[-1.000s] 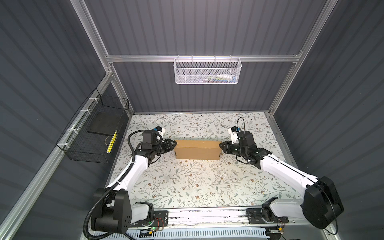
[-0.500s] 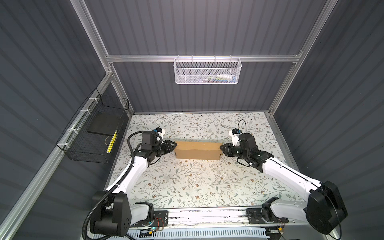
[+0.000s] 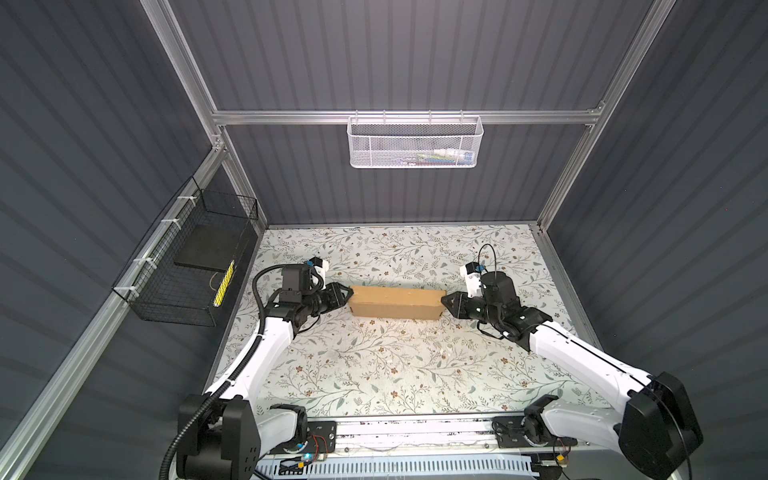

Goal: Fold the paper box
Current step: 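Tip the cardboard box down flat onto the table with both grippers, then open both grippers and release the flat box on the table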

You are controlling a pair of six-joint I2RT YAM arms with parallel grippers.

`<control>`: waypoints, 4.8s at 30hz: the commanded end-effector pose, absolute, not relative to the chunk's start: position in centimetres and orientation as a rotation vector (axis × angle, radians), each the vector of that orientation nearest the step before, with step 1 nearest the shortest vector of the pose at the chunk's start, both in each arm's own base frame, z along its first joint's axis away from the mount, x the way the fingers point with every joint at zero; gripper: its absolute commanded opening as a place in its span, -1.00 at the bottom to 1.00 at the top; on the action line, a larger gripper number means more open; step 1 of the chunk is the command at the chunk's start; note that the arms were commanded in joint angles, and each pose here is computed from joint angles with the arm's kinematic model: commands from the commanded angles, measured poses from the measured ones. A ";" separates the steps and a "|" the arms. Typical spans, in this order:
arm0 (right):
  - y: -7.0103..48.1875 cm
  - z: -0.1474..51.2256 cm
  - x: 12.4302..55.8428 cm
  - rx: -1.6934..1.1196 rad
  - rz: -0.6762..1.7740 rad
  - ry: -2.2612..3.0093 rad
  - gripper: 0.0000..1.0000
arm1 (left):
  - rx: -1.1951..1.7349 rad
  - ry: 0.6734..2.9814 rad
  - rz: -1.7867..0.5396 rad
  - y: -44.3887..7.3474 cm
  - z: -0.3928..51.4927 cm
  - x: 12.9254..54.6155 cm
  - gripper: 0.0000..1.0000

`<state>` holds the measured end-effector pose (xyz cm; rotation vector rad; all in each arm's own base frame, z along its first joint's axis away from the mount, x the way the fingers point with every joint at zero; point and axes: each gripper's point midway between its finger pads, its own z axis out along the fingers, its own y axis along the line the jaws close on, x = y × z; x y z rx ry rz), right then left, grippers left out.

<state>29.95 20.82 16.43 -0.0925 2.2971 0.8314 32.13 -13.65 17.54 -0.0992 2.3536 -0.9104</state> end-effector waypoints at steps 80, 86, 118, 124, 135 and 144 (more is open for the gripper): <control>17.7 4.0 30.9 -0.076 0.546 2.697 -0.55 | -0.452 2.645 -0.816 -12.3 2.8 32.6 -0.62; 17.6 3.7 30.3 -0.068 0.544 2.704 -0.55 | -0.439 2.625 -0.862 -12.9 2.9 33.7 -0.62; 17.0 4.1 28.3 -0.022 0.523 2.681 -0.55 | -0.388 2.567 -0.944 -14.5 4.6 36.3 -0.59; 15.6 4.3 28.2 0.008 0.467 2.668 -0.54 | -0.362 2.573 -0.882 -14.0 5.5 36.4 -0.46; 11.6 8.9 29.4 0.072 0.386 2.508 -0.27 | -0.276 2.516 -0.564 -10.0 11.1 37.1 0.13; 7.1 13.6 29.7 0.112 0.246 2.279 0.98 | -0.200 2.381 -0.361 -7.3 17.2 37.7 0.98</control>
